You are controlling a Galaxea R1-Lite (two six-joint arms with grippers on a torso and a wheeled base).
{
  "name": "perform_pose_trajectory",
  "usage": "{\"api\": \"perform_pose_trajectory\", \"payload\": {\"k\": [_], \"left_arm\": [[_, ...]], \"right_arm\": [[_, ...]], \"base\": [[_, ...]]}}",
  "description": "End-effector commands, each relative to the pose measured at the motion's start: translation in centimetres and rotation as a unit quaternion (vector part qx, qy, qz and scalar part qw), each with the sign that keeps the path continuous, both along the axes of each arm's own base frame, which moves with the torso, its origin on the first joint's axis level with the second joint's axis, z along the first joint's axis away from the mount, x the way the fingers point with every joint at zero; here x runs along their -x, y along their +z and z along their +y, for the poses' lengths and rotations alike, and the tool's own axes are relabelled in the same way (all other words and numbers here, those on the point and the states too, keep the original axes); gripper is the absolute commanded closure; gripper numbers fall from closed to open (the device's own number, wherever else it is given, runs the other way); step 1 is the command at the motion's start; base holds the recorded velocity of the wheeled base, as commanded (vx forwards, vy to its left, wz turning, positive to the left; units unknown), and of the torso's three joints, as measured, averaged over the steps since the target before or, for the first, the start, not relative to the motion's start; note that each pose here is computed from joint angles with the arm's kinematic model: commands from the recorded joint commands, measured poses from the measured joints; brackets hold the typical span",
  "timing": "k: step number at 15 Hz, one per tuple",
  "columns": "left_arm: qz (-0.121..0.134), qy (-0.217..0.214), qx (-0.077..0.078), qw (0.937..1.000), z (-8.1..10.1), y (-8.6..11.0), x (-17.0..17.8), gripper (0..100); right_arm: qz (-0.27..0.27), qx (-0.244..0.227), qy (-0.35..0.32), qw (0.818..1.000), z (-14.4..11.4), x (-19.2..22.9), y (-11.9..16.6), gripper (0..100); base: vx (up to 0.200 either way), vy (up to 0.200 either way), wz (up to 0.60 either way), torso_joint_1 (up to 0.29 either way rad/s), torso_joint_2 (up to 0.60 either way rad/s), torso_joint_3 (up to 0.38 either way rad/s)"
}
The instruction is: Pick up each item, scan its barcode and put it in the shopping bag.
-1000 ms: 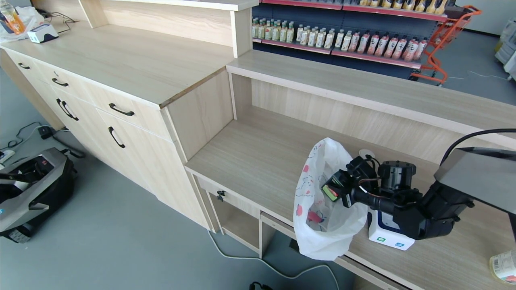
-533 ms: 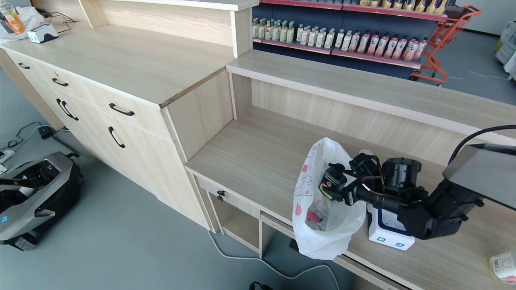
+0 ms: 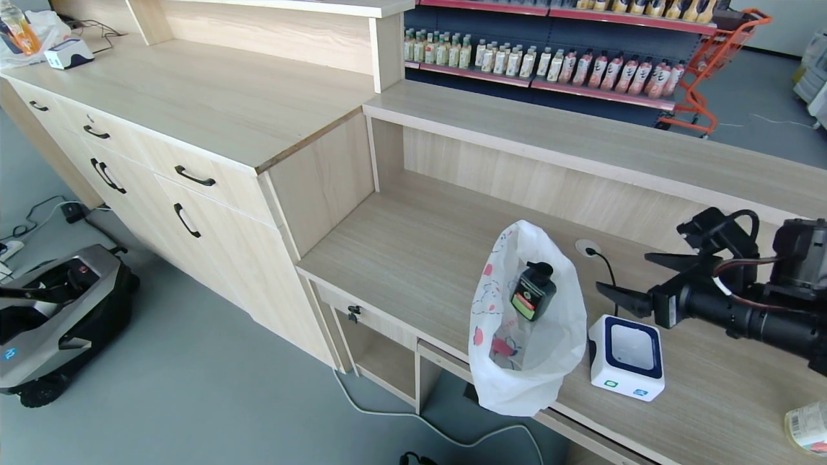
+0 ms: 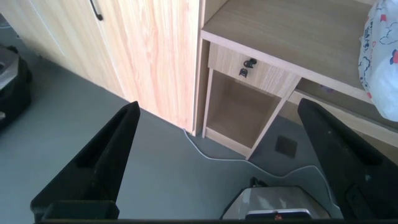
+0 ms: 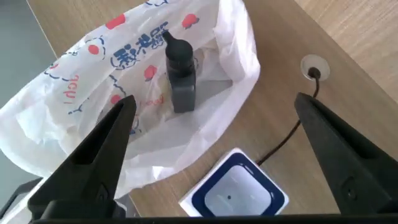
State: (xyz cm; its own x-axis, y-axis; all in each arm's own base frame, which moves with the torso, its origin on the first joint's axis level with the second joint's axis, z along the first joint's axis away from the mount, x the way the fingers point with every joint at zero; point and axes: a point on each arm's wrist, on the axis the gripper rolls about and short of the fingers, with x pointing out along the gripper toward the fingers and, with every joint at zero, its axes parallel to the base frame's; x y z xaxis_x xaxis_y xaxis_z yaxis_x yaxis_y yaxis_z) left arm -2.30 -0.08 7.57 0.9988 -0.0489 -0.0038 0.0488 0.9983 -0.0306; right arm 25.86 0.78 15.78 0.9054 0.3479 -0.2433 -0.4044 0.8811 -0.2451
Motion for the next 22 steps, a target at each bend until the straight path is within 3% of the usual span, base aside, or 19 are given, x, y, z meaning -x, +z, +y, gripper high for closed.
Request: {"api": "perform_pose_trajectory", "payload": {"k": [1,3,5,6,7,9,11,15,22], "left_arm": [[0.0,0.001,0.0,1.0,0.0,0.0,0.0,0],[0.0,0.0,0.0,1.0,0.0,0.0,0.0,0],[0.0,0.0,0.0,1.0,0.0,0.0,0.0,0],[0.0,0.001,0.0,1.0,0.0,0.0,0.0,0],[0.0,0.0,0.0,1.0,0.0,0.0,0.0,0],[0.0,0.0,0.0,1.0,0.0,0.0,0.0,0],[0.0,0.0,0.0,1.0,0.0,0.0,0.0,0],[0.0,0.0,0.0,1.0,0.0,0.0,0.0,0],[0.0,0.0,0.0,1.0,0.0,0.0,0.0,0]], "right_arm": [[-0.035,0.044,-0.104,0.993,-3.6,8.5,4.4,0],[0.035,0.108,-0.21,0.971,-6.1,11.4,3.9,0],[0.116,0.147,-0.347,0.919,-7.8,13.6,2.9,0],[0.155,0.161,-0.414,0.882,-8.4,14.1,2.4,0],[0.165,0.16,-0.435,0.871,-8.6,14.1,2.2,0],[0.203,0.085,-0.5,0.838,-9.5,13.9,1.0,0],[0.23,0.039,-0.526,0.818,-10.1,13.0,-0.1,0],[0.229,-0.027,-0.54,0.81,-11.6,10.2,-2.3,0],[0.196,-0.055,-0.461,0.863,-11.7,5.1,-4.8,0]], "base": [[0.0,0.0,0.0,0.0,0.0,0.0],[0.0,0.0,-0.6,0.005,0.0,0.002],[0.0,0.0,-0.6,-0.002,0.0,0.002],[0.0,0.0,-0.6,0.007,0.01,0.002],[0.0,0.0,-0.6,0.002,0.01,0.002],[0.0,0.0,0.0,0.0,0.0,0.0],[0.0,0.0,0.0,0.0,0.0,0.0],[0.0,0.0,0.0,0.0,0.0,0.0],[0.0,0.0,0.0,0.0,0.0,0.0]]}}
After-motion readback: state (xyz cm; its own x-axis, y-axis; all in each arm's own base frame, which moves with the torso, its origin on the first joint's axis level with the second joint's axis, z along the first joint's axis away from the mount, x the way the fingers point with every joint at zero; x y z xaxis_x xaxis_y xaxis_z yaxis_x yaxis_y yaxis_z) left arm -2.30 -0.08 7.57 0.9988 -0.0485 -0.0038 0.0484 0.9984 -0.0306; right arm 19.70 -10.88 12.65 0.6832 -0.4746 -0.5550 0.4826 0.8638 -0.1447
